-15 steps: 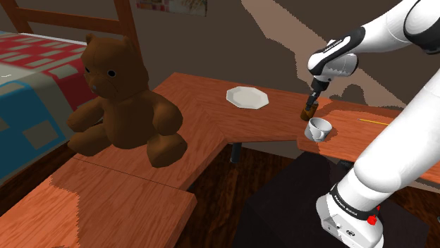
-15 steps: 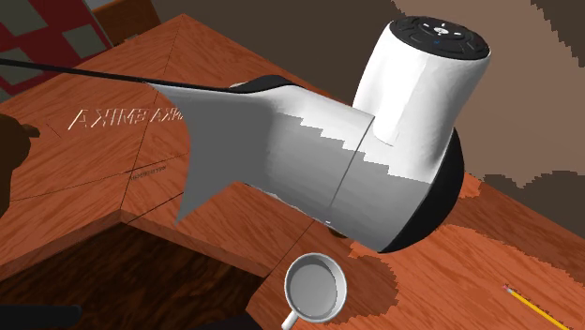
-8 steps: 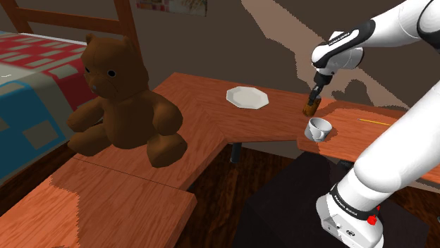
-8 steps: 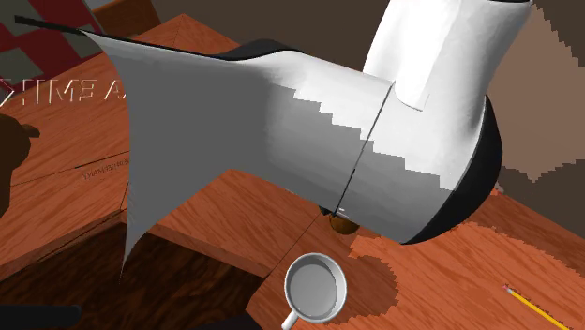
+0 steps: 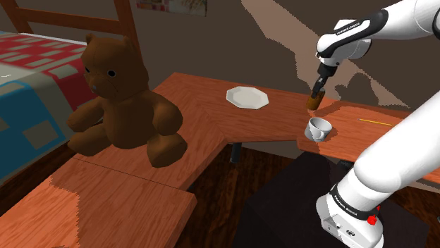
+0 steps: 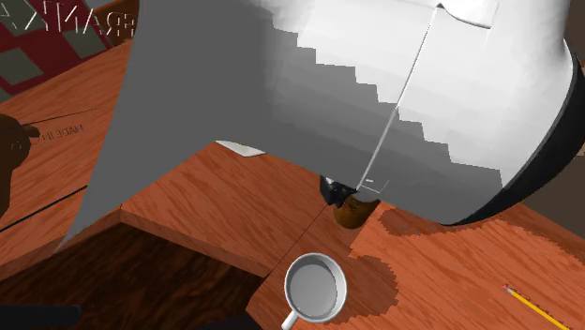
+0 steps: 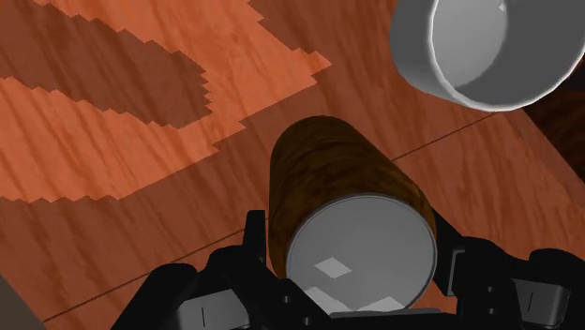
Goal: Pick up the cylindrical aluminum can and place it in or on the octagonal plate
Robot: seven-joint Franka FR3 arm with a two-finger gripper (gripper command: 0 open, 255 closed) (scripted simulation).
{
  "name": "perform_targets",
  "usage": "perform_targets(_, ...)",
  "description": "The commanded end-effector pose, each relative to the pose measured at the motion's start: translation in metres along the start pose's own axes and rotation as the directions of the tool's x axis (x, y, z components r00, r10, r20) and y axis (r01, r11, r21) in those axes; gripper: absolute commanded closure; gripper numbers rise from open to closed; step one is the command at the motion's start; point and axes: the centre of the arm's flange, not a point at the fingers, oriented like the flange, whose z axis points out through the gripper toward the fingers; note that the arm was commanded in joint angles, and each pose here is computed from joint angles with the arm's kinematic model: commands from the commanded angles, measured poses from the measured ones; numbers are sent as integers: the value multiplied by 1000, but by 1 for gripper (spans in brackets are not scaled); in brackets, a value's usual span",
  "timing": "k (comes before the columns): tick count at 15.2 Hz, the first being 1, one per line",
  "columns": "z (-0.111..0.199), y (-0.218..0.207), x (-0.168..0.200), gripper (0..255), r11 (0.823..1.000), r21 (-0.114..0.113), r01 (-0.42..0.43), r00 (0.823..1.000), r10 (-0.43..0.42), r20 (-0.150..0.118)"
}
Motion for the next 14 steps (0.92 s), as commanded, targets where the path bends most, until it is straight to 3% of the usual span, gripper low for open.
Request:
perform_targets(1, -6, -1, 1, 255, 1000, 0, 0, 1000, 0, 0)
perform_targets(14, -18, -24, 170, 255, 1000, 0, 0, 1000, 0, 0)
